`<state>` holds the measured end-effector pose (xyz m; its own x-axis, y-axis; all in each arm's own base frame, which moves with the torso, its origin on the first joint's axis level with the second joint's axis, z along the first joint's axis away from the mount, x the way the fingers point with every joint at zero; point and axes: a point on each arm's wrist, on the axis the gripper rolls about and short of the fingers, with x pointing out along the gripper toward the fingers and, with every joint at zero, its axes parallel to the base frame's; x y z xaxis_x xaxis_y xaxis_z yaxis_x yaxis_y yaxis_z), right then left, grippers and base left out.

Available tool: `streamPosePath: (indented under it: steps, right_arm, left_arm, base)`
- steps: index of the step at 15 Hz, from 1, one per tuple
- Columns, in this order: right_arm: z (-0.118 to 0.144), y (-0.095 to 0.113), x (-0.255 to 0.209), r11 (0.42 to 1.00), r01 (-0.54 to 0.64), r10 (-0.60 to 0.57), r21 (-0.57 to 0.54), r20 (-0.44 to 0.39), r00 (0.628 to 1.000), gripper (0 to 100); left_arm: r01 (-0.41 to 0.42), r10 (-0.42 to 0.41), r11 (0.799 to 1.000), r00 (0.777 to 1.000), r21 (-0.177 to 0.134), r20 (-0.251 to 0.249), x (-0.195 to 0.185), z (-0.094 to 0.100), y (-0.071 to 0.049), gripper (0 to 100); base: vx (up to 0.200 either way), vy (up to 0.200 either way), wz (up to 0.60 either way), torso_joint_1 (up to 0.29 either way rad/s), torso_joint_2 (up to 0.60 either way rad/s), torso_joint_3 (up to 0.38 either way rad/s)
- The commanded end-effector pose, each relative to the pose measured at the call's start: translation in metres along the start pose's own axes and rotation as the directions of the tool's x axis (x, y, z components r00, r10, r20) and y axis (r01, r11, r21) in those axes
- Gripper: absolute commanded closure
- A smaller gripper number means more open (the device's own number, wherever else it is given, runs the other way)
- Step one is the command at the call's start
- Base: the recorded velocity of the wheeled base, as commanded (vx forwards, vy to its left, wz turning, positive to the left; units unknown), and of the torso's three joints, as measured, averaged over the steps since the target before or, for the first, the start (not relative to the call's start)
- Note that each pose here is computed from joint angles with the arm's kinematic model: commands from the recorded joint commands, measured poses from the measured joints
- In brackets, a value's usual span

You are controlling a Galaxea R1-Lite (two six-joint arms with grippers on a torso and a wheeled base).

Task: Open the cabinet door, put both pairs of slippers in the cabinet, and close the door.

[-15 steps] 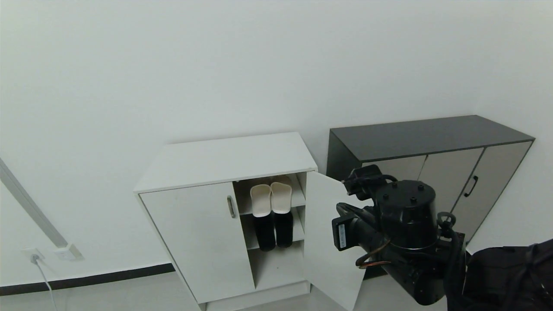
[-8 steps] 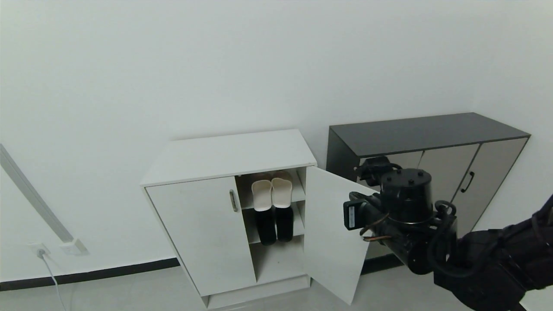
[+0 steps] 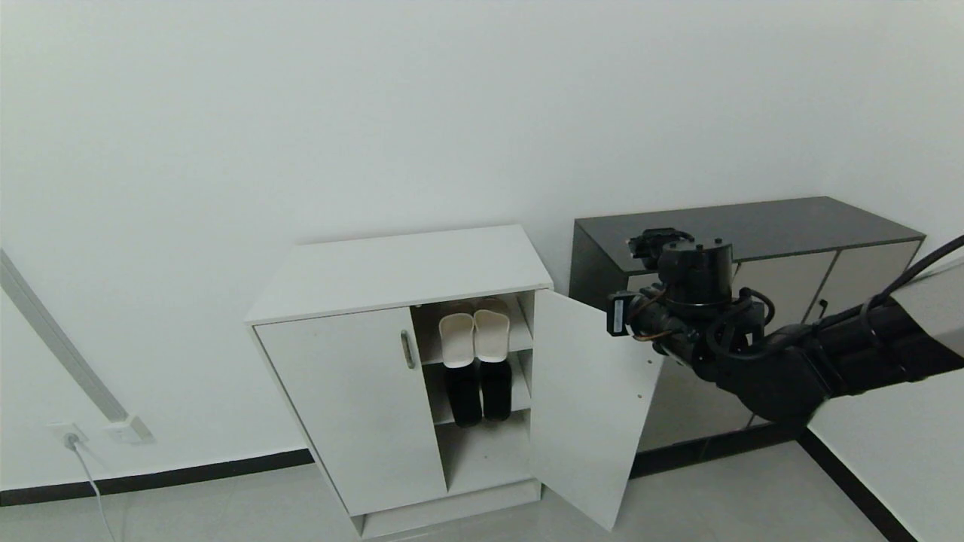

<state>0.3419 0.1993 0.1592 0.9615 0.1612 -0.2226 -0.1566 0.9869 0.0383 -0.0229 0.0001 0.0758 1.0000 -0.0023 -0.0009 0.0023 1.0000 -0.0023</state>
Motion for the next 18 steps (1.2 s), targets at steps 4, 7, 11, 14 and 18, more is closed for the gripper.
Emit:
streamPosePath:
  steps: [4,7,11,14,18]
  right_arm:
    - [0.005,-0.010,0.045,0.999,0.047,-0.047,0.022,0.018,0.999,100]
    - [-0.001,-0.016,0.055,0.999,0.041,-0.041,0.025,0.007,0.999,100]
    - [-0.004,-0.024,0.062,0.999,0.046,-0.046,0.027,0.000,0.999,100]
    - [-0.014,-0.025,0.069,0.998,0.050,-0.050,0.023,-0.020,0.999,100]
    - [-0.030,-0.032,0.086,0.997,0.071,-0.071,0.028,-0.019,0.997,100]
  left_arm:
    - [-0.002,0.002,1.000,1.000,-0.001,-0.001,0.000,0.000,0.000,100]
    - [-0.001,0.001,1.000,1.000,-0.002,-0.001,0.000,0.000,0.000,100]
    - [-0.001,0.001,1.000,1.000,-0.002,-0.001,0.000,0.000,0.000,100]
    - [-0.001,0.001,1.000,1.000,-0.002,-0.001,0.000,0.000,0.000,100]
    - [-0.002,0.002,1.000,1.000,-0.002,-0.001,0.000,0.000,0.000,100]
  base:
    - [0.000,0.000,0.00,0.000,0.00,0.000]
    - [0.000,0.000,0.00,0.000,0.00,0.000]
    - [0.000,0.000,0.00,0.000,0.00,0.000]
    - [0.000,0.000,0.00,0.000,0.00,0.000]
    - [0.000,0.000,0.00,0.000,0.00,0.000]
